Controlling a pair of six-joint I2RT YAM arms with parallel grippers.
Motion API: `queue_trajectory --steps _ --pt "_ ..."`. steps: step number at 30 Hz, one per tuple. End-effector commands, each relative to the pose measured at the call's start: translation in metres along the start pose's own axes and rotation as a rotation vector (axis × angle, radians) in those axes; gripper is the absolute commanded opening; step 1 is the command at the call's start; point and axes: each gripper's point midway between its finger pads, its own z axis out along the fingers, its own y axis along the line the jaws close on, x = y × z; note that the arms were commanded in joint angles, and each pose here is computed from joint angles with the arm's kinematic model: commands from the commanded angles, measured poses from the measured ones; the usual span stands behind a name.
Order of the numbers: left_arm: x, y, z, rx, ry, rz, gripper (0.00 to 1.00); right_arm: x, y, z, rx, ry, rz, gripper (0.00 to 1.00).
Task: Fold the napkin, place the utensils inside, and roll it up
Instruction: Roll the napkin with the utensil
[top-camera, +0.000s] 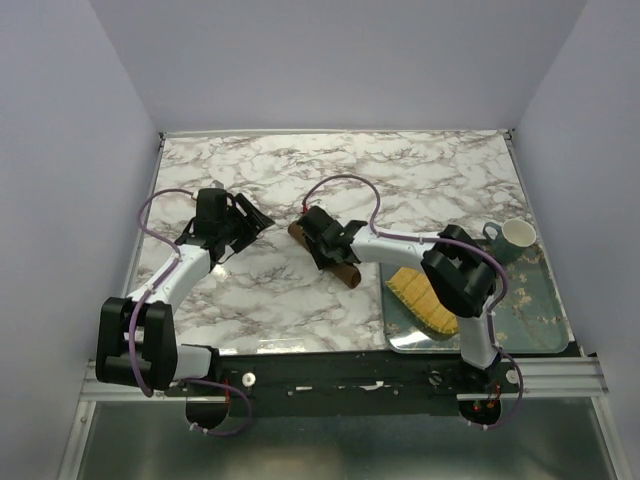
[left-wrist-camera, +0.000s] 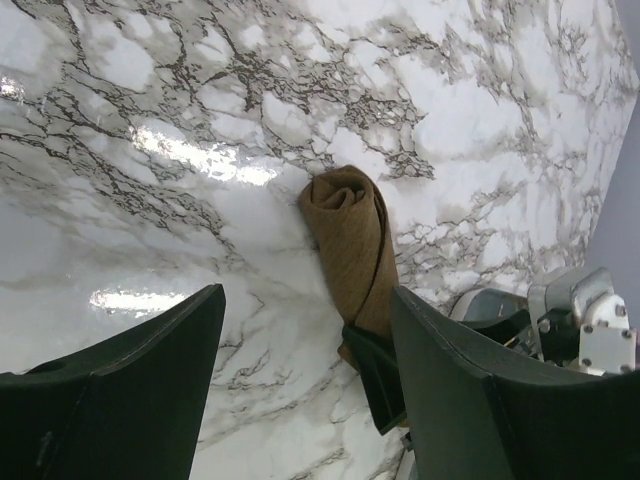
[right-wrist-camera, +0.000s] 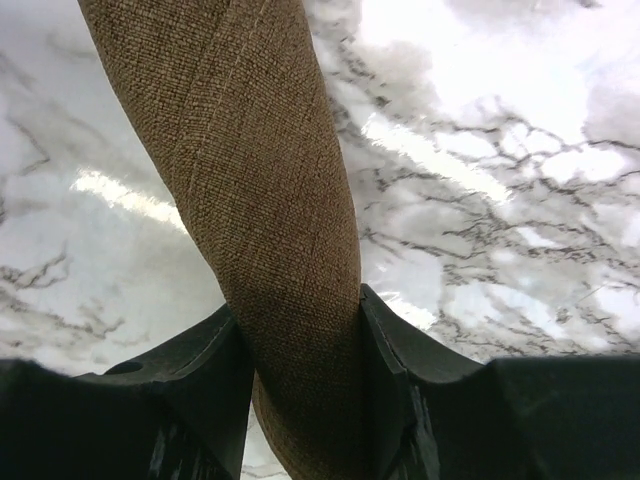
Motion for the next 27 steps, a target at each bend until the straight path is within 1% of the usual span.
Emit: queue_trajectory --steps 1,9,16,18,19,20,23,24,26,27 --pt "0.010 -0.003 -0.009 0.035 0.040 0.005 0.76 0.044 -0.055 0.023 0.184 0.179 -0.013 0.49" --pt "0.011 -0.010 -0.011 0.070 0.044 -0.001 0.76 0.021 -0.099 0.027 0.241 0.182 0.039 0.49" --pt "0.011 -0.014 -0.010 0.090 0.048 -0.012 0.76 0.009 -0.151 0.035 0.281 0.198 0.107 0.49" --pt "0.011 -0.015 -0.009 0.091 0.052 -0.012 0.76 -0.003 -0.158 0.037 0.273 0.186 0.124 0.49" --pt "0.010 -0.017 -0.009 0.097 0.050 -0.008 0.76 0.001 -0.167 0.040 0.283 0.212 0.132 0.49" --pt "0.009 -0.018 -0.008 0.098 0.051 -0.010 0.76 -0.011 -0.171 0.040 0.286 0.190 0.137 0.49" --pt "0.008 -0.020 -0.008 0.100 0.051 -0.007 0.76 -0.019 -0.181 0.045 0.271 0.191 0.152 0.49" --pt "0.009 -0.020 -0.007 0.102 0.053 -0.007 0.76 -0.028 -0.183 0.045 0.268 0.172 0.156 0.49" --pt "0.009 -0.021 -0.007 0.104 0.055 -0.006 0.76 -0.027 -0.189 0.051 0.277 0.193 0.152 0.49" --pt "0.009 -0.021 -0.007 0.105 0.054 -0.004 0.76 -0.038 -0.190 0.051 0.271 0.172 0.156 0.49"
